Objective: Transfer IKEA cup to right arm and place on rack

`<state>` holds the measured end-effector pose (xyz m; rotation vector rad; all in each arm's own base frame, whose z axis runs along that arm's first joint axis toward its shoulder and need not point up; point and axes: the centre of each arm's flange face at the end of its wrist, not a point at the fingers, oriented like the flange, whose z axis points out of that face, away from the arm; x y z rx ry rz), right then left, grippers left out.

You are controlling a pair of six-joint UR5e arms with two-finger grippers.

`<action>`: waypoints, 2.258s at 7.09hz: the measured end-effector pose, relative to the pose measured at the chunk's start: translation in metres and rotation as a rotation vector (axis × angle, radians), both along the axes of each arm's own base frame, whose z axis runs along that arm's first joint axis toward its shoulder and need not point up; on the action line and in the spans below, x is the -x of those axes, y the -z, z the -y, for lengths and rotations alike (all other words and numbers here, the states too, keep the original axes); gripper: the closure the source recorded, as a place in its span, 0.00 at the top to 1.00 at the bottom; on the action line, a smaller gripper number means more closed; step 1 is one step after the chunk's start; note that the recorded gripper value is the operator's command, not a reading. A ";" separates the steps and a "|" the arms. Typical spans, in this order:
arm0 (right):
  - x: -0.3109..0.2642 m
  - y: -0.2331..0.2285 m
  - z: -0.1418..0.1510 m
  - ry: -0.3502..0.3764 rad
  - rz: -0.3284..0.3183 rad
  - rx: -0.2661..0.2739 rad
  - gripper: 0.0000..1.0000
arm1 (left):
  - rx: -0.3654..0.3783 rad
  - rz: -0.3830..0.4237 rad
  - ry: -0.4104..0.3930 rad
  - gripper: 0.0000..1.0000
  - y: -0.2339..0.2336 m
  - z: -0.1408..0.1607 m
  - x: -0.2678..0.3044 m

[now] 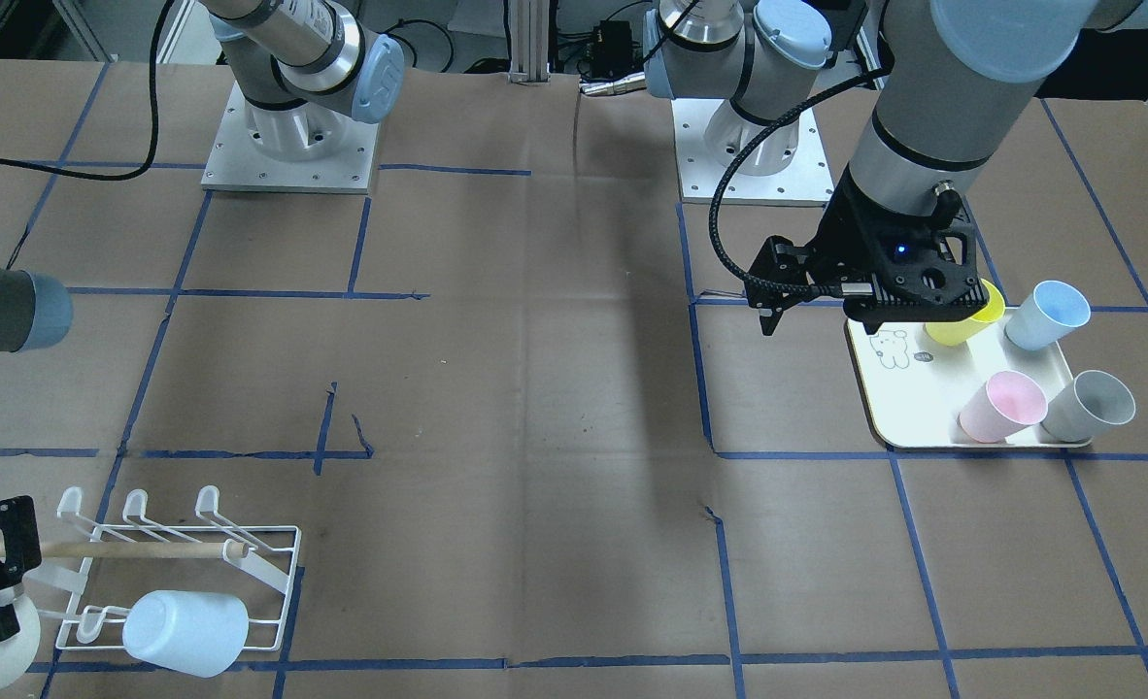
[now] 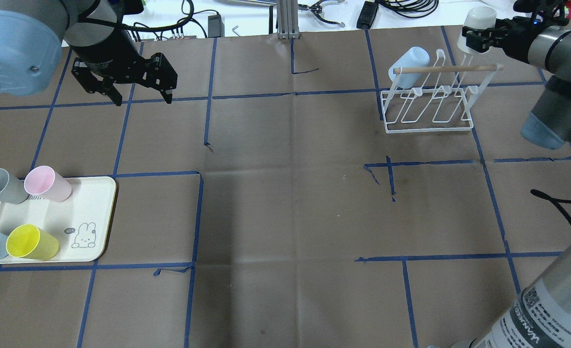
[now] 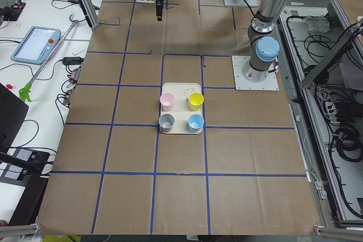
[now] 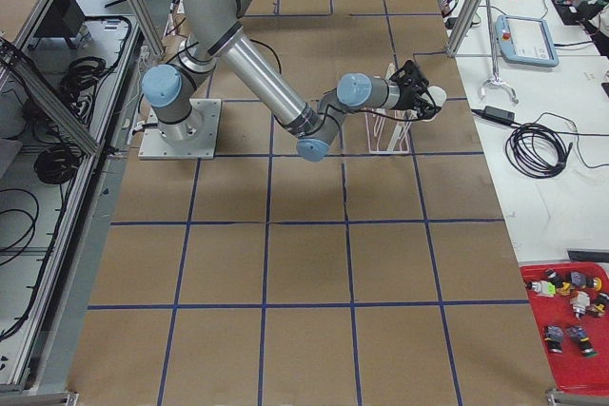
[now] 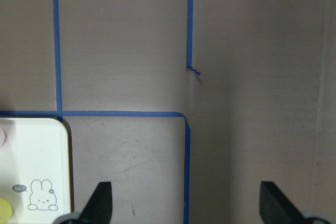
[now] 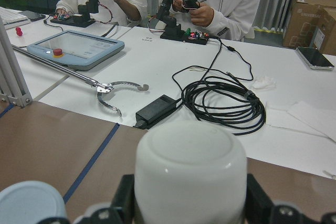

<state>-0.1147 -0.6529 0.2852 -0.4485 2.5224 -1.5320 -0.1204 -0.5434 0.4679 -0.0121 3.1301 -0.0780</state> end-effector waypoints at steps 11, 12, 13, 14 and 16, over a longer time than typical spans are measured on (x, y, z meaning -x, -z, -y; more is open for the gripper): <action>-0.053 -0.093 -0.030 -0.052 0.065 -0.136 1.00 | -0.029 -0.007 -0.002 1.00 0.016 -0.009 0.002; -0.068 -0.103 -0.039 -0.016 0.047 -0.262 1.00 | -0.026 -0.007 -0.003 1.00 0.016 -0.009 0.002; -0.089 -0.110 -0.050 0.025 -0.011 -0.381 1.00 | -0.025 -0.007 -0.004 1.00 0.016 -0.009 0.002; -0.116 -0.112 -0.062 0.036 -0.064 -0.495 1.00 | -0.026 -0.007 -0.006 1.00 0.017 -0.009 0.002; -0.183 -0.125 -0.093 0.040 -0.073 -0.748 1.00 | -0.028 -0.007 -0.008 1.00 0.018 -0.010 0.002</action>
